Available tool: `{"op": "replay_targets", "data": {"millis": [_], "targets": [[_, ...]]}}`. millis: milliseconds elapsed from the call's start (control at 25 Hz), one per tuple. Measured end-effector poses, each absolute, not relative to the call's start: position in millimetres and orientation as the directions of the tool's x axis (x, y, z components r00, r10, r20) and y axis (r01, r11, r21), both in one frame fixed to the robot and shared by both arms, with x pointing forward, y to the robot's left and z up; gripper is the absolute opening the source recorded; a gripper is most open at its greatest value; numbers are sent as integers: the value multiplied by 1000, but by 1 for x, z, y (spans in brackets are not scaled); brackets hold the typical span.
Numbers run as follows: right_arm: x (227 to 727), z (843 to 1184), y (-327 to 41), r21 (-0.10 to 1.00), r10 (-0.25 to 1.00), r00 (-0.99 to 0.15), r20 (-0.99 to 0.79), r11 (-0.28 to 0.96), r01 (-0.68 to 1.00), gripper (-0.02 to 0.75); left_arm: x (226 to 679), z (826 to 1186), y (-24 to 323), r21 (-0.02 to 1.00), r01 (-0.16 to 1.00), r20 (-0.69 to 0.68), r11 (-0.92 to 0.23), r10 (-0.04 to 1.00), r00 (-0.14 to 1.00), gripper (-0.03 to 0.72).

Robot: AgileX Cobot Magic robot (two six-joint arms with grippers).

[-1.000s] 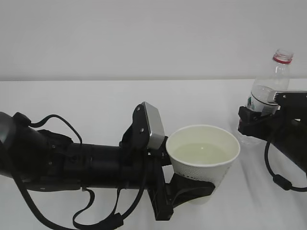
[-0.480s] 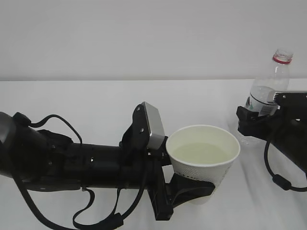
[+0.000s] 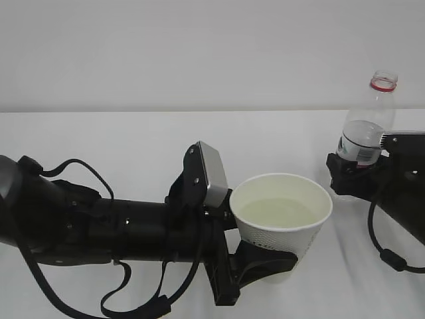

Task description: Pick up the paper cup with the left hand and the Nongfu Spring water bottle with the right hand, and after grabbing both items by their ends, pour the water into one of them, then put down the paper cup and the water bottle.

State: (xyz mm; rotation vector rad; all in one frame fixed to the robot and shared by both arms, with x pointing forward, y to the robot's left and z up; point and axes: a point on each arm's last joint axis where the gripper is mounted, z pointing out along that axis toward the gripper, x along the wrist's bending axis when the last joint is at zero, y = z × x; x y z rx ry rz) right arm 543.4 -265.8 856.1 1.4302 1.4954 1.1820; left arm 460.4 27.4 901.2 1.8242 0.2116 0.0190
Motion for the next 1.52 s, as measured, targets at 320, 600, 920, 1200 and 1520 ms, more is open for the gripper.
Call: {"op": "replay_targets", "data": {"millis": [320,600,920,1200,1520], "targets": [[542,856,-265,950,990,-118,80,-40,311,654,460,901,27,960,133,-97,-246,154,983,498],[542,858,-262,952,986,-151,76,-26,306,655,463,903,28,962,153,-111,-224,188,976,498],[532,855,-262,943,984,-160,77,-20,332,655,463,904,27,966,152,-114,-209,183,976,498],[520,857,-263,937,984,-163,78,-16,349,655,463,904,27,966,152,-114,-209,183,976,498],[510,868,-264,942,983,-167,76,-16,334,655,463,904,27,966,152,-114,-209,183,976,498]]}}
